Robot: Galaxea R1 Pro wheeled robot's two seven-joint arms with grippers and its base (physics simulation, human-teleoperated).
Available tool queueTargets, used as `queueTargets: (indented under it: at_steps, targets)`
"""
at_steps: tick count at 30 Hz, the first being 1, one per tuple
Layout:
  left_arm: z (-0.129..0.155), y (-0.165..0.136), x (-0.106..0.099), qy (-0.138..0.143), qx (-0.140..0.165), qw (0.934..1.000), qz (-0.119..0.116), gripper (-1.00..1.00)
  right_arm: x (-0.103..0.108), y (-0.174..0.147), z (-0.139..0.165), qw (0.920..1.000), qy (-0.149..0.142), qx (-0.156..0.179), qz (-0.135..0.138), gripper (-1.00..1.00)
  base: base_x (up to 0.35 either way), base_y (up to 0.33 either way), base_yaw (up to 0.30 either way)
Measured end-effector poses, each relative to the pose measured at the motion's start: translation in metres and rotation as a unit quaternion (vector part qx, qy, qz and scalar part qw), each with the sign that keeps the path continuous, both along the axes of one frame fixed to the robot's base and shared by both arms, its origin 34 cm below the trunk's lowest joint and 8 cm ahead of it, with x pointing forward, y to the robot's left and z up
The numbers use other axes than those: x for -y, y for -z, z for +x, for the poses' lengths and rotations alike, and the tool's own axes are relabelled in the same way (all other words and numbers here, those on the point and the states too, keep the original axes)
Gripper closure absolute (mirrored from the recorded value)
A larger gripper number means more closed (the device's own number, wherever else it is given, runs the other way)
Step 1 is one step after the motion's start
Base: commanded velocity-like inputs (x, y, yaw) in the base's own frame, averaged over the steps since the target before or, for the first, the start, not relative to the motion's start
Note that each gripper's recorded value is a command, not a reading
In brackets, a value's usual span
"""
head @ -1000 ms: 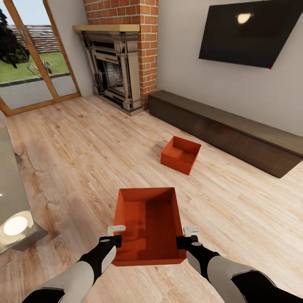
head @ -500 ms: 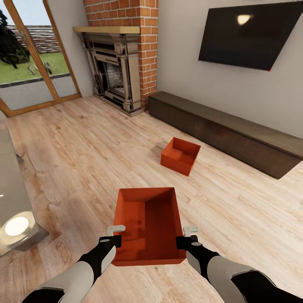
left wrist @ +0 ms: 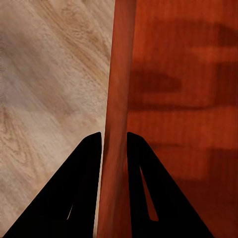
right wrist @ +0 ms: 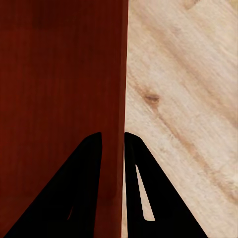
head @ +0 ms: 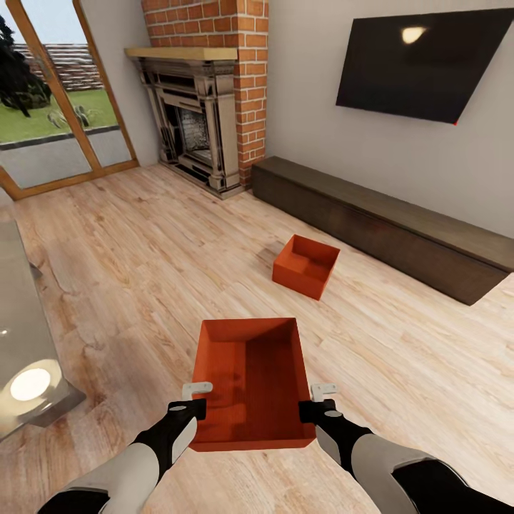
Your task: Move the two storage containers from the living room to the garage. In the garage, place one container on the floor and stack the other container on top of it (either order is fine).
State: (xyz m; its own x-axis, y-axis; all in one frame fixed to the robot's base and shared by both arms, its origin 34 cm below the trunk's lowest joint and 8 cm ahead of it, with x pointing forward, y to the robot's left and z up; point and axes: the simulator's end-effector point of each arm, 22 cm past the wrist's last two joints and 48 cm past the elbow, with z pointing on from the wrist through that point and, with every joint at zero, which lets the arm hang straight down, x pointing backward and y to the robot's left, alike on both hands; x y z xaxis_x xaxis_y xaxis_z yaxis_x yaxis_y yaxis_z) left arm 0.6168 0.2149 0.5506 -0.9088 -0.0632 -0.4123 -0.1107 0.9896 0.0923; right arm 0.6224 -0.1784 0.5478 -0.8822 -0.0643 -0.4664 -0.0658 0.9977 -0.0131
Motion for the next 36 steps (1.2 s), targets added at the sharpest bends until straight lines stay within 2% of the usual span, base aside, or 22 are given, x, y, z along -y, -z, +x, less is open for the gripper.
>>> queueTargets:
  at_steps: [36]
  targets:
    - [-0.006, -0.046, 0.0, 0.0, 0.0, 1.0, 0.0, 1.0, 0.0, -0.046, -0.006, 1.0, 0.0, 0.0, 0.0, 1.0, 0.0, 0.0, 0.0]
